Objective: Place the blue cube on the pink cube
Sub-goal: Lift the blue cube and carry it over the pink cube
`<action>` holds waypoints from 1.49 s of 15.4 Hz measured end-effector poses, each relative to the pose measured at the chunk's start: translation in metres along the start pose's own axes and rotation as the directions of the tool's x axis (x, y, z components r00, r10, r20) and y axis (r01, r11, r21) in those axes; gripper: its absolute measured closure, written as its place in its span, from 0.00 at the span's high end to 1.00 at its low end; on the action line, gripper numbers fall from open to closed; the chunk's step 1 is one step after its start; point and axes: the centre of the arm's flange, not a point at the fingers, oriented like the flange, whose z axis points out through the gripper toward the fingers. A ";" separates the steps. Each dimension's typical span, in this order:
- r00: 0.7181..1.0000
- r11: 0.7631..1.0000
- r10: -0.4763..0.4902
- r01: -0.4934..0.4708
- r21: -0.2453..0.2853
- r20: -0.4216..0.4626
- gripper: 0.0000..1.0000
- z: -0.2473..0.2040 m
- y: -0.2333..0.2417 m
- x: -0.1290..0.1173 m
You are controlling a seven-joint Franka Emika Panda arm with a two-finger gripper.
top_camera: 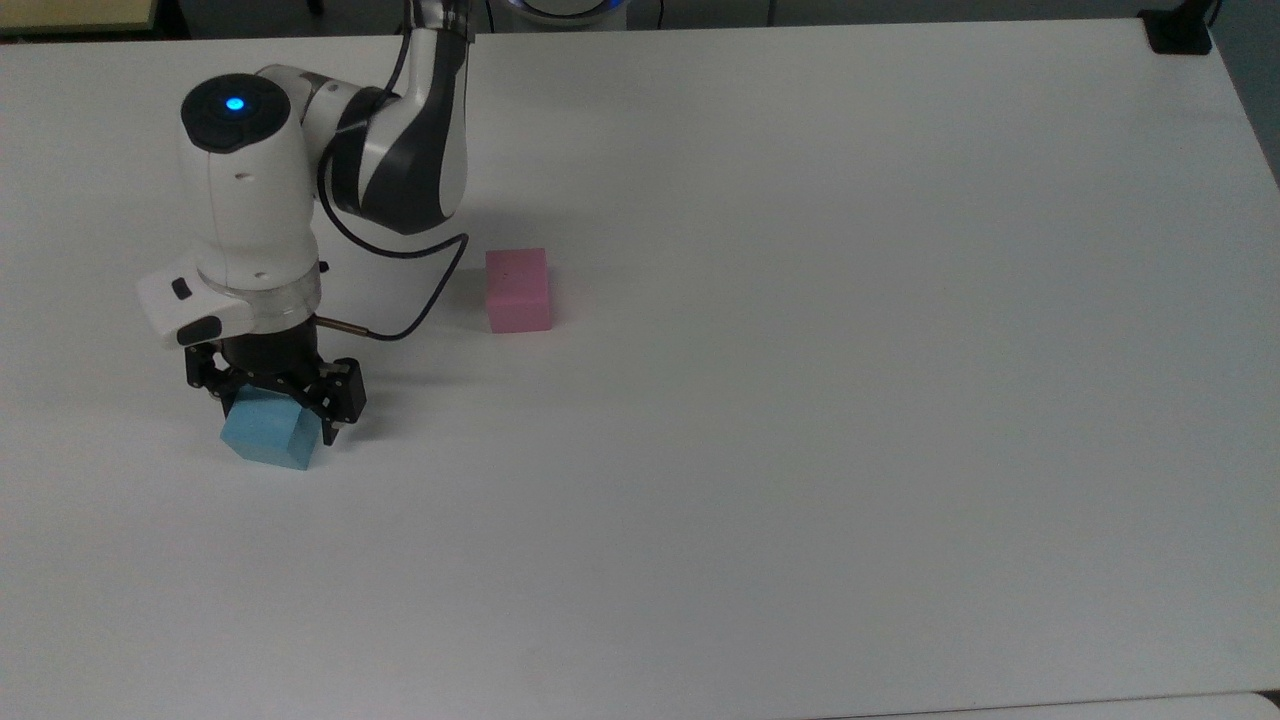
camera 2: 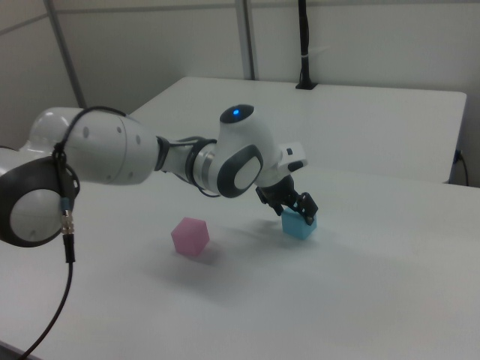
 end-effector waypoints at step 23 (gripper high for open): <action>0.988 0.977 -0.152 0.147 0.154 0.020 0.63 -0.169 -0.132 -0.088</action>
